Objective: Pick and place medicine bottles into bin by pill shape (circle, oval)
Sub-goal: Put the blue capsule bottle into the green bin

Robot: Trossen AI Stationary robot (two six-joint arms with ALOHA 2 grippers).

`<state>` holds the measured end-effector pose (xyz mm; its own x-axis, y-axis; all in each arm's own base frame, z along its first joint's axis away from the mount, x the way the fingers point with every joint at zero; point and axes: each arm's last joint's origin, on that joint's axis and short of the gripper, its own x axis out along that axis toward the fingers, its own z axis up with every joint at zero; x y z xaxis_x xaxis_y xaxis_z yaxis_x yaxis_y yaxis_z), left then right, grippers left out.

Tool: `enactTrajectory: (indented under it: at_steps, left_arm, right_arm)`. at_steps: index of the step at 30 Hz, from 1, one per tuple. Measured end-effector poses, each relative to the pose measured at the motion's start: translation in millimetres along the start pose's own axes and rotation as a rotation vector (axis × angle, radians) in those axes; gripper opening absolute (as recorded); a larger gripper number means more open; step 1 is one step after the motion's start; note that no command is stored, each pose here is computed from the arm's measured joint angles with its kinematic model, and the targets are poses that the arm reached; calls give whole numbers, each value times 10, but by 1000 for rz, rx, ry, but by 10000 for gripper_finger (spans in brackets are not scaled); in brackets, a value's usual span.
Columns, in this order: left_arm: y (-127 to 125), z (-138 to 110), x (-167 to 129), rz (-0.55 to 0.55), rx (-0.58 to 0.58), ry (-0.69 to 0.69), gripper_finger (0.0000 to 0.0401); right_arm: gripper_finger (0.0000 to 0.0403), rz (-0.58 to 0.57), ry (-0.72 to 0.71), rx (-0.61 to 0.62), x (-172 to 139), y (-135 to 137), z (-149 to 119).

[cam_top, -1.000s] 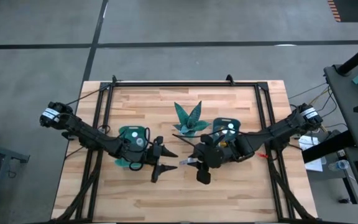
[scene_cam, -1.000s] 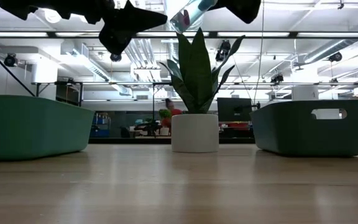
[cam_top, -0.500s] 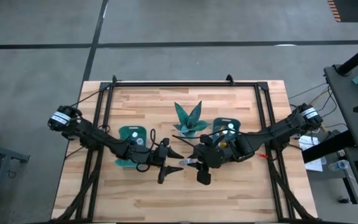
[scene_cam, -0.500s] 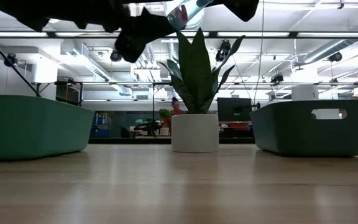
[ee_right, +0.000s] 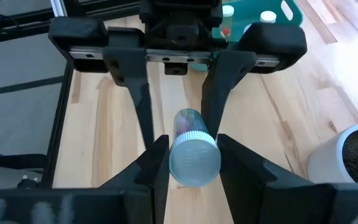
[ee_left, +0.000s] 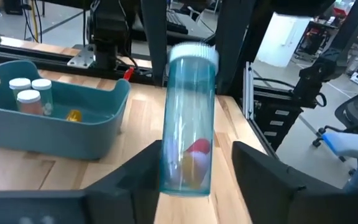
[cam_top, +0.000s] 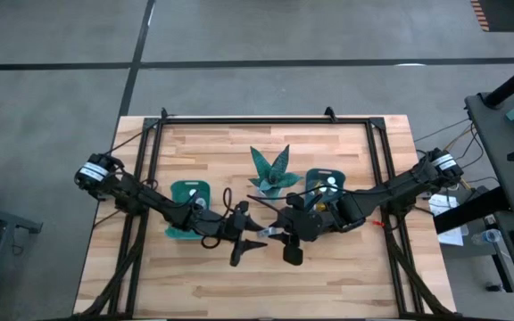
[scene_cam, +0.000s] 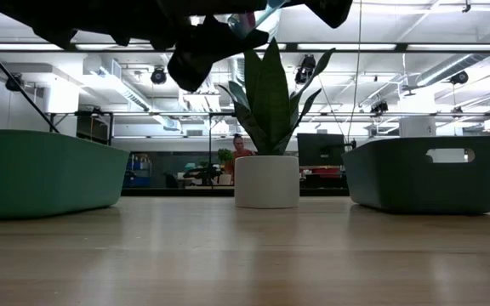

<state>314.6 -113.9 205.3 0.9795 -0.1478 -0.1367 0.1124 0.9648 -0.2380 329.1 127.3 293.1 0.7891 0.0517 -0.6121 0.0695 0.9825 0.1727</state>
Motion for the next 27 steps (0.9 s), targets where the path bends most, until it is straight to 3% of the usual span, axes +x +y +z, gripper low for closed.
enactTrajectory:
  at_steps: [10,19,27]
  left_arm:
    - [5,-3,0,3,27,4,69]
    - [3,37,0,-5,62,-32,81]
    - [-89,209,-32,-180,189,-203,74]
  right_arm:
    - [122,6,-7,-21,0,6,7]
    - [194,13,-27,-27,-108,-5,47]
    - [210,9,-166,-169,-593,210,79]
